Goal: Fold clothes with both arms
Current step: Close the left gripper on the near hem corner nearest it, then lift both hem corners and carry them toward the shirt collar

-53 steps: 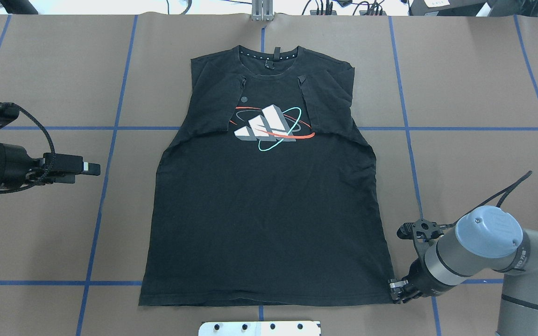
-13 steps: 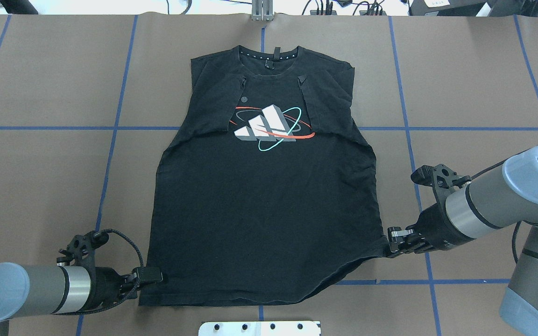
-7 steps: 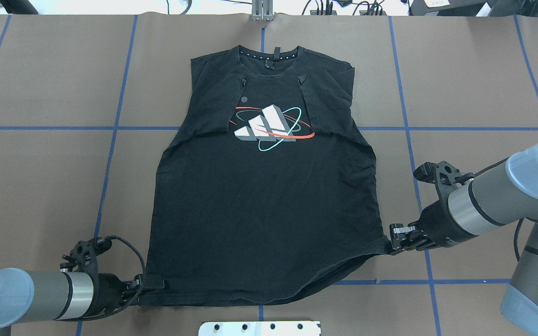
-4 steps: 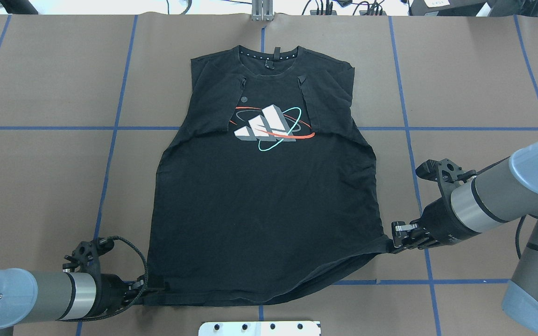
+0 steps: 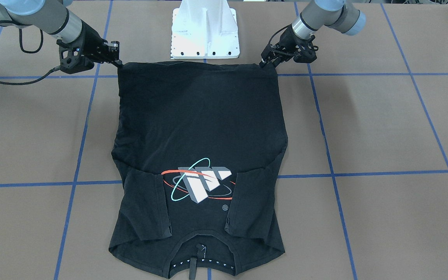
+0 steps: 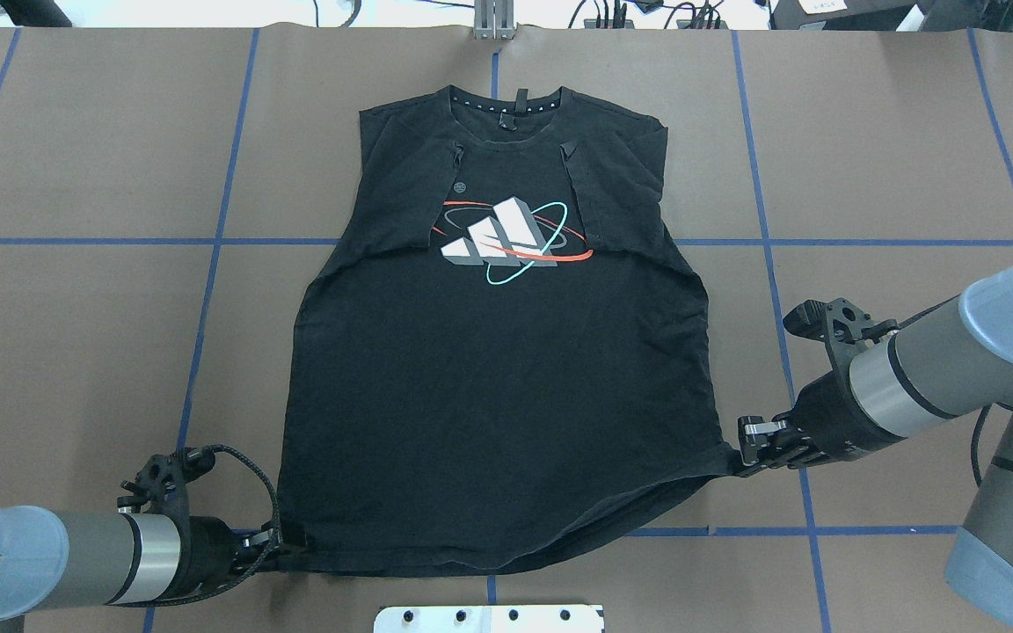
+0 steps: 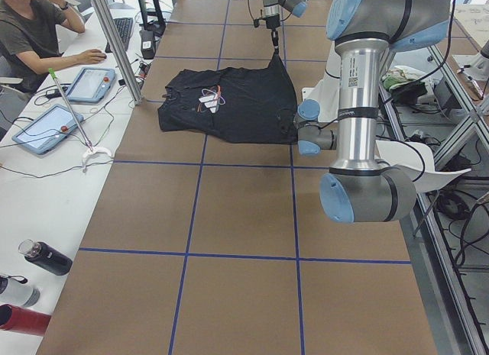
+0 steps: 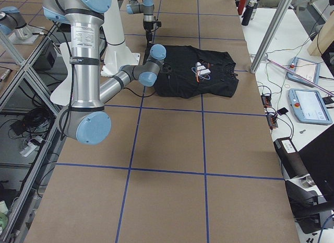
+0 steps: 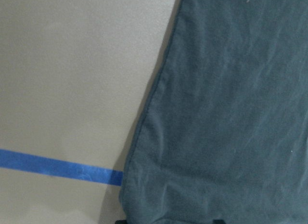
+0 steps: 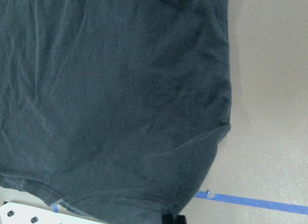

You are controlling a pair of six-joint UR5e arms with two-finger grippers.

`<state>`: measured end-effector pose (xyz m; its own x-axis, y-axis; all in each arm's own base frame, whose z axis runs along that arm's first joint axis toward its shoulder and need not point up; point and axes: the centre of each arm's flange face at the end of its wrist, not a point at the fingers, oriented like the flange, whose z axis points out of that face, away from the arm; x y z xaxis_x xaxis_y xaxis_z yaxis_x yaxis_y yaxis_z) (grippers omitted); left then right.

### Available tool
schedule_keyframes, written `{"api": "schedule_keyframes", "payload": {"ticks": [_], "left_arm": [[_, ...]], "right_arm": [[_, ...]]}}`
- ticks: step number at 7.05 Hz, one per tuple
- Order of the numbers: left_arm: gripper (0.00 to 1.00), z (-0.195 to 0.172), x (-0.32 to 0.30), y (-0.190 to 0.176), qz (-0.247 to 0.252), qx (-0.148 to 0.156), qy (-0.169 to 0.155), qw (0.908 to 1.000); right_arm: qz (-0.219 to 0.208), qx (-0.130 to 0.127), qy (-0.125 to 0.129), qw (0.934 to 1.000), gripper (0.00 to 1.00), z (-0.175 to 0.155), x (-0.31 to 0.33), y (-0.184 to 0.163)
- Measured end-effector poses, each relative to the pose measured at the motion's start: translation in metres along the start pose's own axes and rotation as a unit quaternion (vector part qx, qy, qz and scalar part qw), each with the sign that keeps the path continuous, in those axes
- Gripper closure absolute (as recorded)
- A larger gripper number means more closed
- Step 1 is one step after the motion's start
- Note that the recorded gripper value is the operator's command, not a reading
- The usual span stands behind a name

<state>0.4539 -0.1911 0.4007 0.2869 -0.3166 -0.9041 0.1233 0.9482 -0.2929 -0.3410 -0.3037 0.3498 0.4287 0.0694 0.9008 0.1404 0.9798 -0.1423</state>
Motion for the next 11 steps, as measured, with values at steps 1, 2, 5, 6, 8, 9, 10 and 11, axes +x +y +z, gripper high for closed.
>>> {"api": "schedule_keyframes", "payload": {"ticks": [1, 2, 5, 6, 8, 9, 10, 11], "left_arm": [[0.99, 0.000, 0.000, 0.000, 0.000, 0.000, -0.001, 1.0000], [1.00, 0.001, -0.001, 0.000, -0.001, 0.001, -0.005, 1.0000], [1.00, 0.000, 0.000, -0.001, -0.001, 0.001, -0.007, 1.0000], [1.00, -0.007, 0.005, 0.000, -0.001, -0.001, 0.000, 1.0000], [1.00, -0.049, 0.013, 0.007, 0.001, -0.014, 0.017, 0.9998], [1.00, -0.076, 0.020, 0.015, 0.004, -0.031, 0.027, 0.9991], [1.00, -0.094, 0.026, 0.022, 0.006, -0.044, 0.036, 0.9983], [1.00, -0.103, 0.030, 0.028, 0.009, -0.058, 0.041, 0.9974]], "right_arm": [[0.000, 0.000, 0.000, 1.0000, 1.00, 0.000, 0.000, 0.000], [0.000, 0.000, 0.000, 1.0000, 1.00, 0.000, 0.000, 0.000], [0.000, 0.000, 0.001, 1.0000, 1.00, 0.001, 0.000, -0.001], [0.000, 0.000, 0.000, 1.0000, 1.00, 0.001, 0.000, 0.000], [0.001, -0.006, -0.002, 1.0000, 1.00, -0.001, 0.001, 0.002], [0.003, -0.019, -0.004, 0.9998, 1.00, -0.004, 0.002, 0.006], [0.009, -0.037, -0.007, 0.9992, 1.00, -0.008, 0.006, 0.013], [0.017, -0.074, -0.013, 0.9970, 1.00, -0.012, 0.011, 0.024]]}}
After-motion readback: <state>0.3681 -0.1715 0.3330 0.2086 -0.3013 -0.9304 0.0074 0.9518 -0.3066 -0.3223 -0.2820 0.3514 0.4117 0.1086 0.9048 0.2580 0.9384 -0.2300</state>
